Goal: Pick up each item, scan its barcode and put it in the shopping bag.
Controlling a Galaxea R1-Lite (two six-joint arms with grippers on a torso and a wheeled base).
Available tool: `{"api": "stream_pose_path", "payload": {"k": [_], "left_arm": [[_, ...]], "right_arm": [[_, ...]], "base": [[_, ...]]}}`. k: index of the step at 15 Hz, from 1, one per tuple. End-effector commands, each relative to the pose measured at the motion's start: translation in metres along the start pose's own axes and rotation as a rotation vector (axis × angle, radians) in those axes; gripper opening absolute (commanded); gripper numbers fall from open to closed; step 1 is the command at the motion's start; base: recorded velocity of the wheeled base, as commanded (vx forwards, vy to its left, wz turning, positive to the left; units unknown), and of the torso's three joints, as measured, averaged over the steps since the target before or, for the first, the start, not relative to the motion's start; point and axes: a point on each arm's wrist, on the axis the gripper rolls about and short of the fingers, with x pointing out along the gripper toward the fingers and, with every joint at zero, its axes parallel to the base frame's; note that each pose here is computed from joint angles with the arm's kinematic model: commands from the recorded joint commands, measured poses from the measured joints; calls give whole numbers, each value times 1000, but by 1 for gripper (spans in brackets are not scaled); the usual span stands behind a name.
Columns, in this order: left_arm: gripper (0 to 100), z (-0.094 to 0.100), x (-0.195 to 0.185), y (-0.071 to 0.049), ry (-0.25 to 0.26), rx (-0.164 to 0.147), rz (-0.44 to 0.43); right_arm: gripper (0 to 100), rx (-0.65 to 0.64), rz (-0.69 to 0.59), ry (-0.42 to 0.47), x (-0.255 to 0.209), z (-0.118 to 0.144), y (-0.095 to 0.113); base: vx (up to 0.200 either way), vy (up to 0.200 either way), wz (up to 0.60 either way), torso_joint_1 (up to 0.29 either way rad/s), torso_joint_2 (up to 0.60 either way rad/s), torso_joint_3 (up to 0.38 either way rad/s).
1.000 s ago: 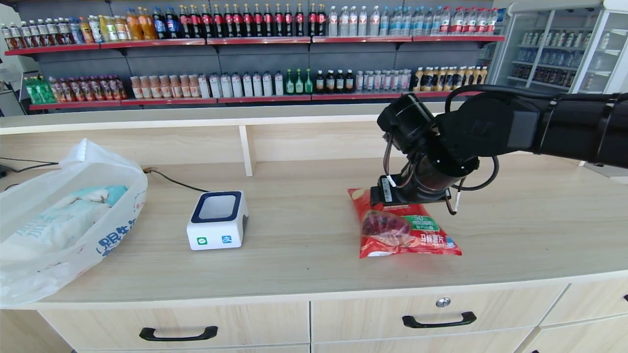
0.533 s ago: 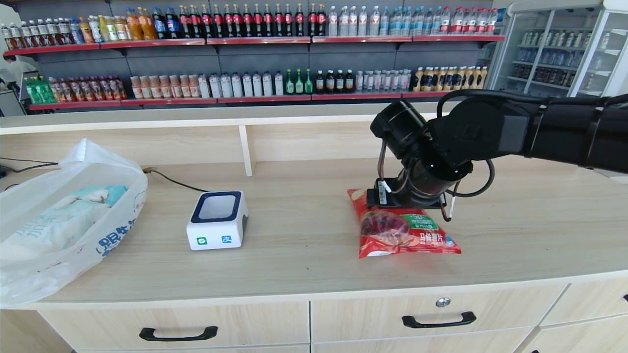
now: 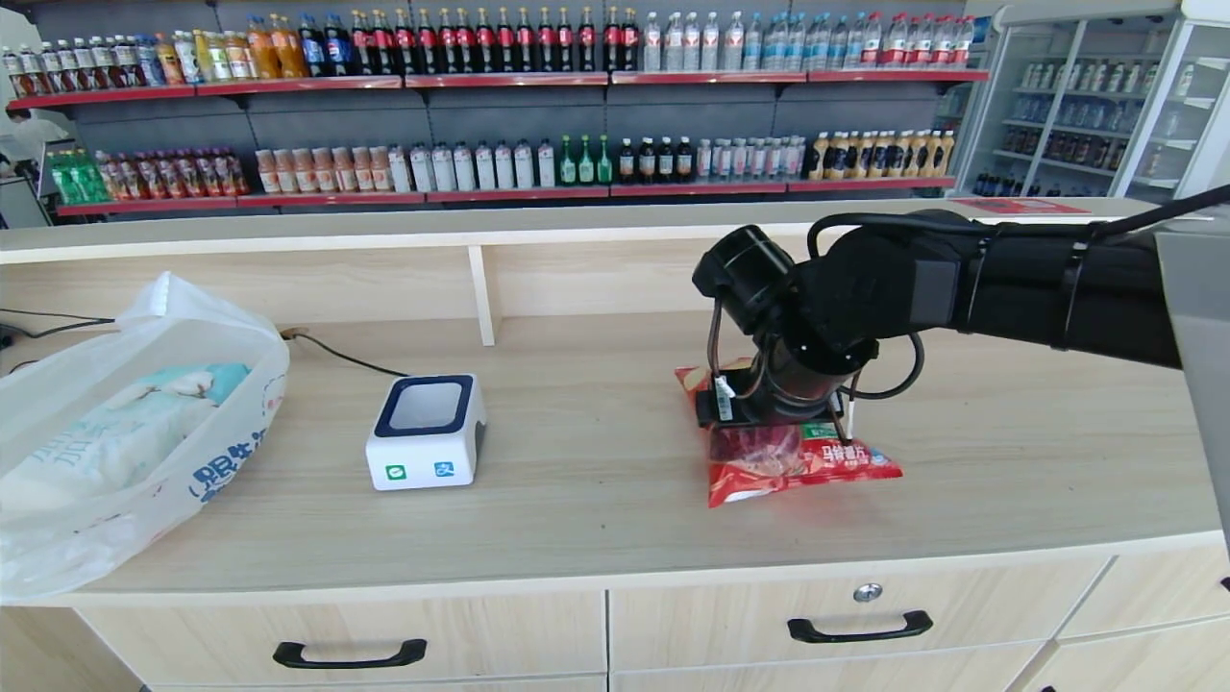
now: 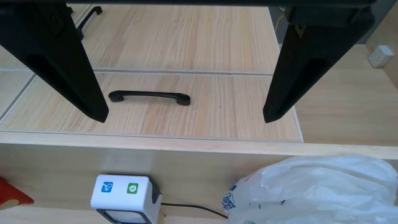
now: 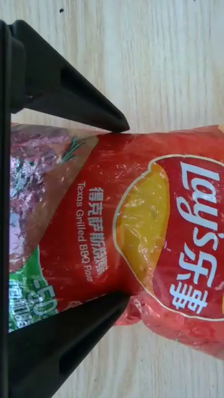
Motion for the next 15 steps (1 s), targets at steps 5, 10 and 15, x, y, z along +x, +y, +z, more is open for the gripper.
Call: {"api": "stream_pose_path", "payload": {"k": [5, 10, 15], "left_arm": [[100, 0, 0, 0, 0, 0, 0], [100, 0, 0, 0, 0, 0, 0], [100, 0, 0, 0, 0, 0, 0]], "right_arm": [[100, -23, -37, 29, 20, -9, 12], [100, 0, -53, 64, 37, -14, 16], [0, 27, -53, 57, 34, -13, 15]], "base": [[0, 0, 0, 0, 0, 0], [0, 0, 0, 0, 0, 0], [0, 0, 0, 0, 0, 0]]}}
